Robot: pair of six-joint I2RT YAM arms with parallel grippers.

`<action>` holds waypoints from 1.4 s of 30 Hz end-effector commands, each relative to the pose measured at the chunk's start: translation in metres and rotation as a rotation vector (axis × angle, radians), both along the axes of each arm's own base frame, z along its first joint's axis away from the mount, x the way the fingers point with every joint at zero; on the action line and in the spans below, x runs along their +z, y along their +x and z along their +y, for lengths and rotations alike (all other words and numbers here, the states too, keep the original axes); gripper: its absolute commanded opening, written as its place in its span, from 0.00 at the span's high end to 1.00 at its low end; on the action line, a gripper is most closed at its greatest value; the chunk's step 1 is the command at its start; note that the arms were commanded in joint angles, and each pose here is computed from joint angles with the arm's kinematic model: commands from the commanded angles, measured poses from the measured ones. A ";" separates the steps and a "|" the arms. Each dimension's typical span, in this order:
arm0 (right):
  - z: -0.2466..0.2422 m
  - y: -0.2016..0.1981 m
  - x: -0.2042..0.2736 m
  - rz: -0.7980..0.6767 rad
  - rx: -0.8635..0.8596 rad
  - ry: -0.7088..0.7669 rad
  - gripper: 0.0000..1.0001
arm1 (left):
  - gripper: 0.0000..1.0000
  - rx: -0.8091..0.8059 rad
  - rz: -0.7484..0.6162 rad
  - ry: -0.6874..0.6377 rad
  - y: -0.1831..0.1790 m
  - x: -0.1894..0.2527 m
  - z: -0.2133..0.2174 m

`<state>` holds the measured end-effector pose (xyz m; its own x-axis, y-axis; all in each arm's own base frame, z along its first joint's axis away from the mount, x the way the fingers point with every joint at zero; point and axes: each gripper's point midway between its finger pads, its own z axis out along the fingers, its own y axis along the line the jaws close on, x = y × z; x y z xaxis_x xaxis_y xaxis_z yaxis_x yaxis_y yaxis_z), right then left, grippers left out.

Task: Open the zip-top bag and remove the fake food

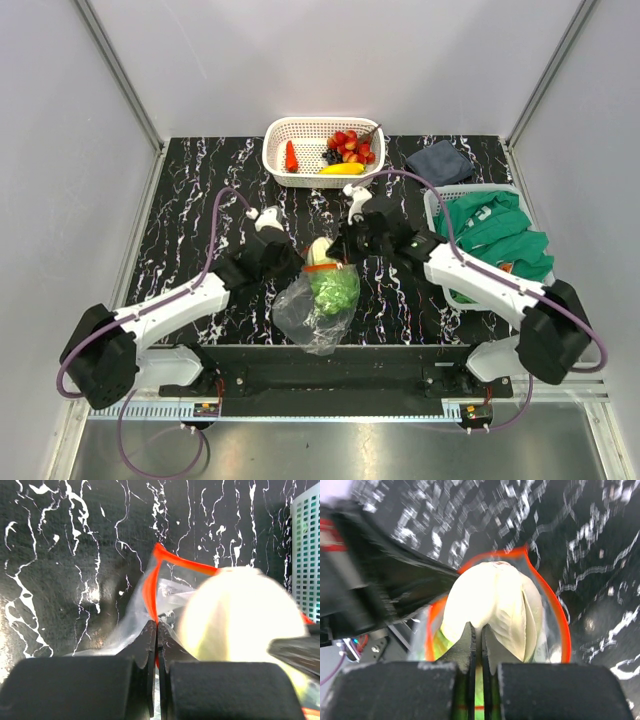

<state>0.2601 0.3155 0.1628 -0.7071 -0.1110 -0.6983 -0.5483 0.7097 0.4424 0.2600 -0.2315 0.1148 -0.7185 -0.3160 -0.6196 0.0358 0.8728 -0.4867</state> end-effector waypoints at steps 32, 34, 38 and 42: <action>0.083 0.108 0.181 -0.443 -0.126 0.433 1.00 | 1.00 -0.251 -0.030 -0.070 -0.051 0.068 -0.008; 0.084 0.119 0.191 -0.450 -0.157 0.444 1.00 | 1.00 -0.152 -0.049 -0.002 -0.043 0.069 0.013; 0.072 0.151 0.210 -0.446 -0.216 0.480 1.00 | 1.00 -0.022 -0.114 0.080 -0.042 0.084 0.053; 0.074 0.185 0.232 -0.438 -0.224 0.526 1.00 | 1.00 0.076 -0.141 0.199 -0.044 0.089 0.091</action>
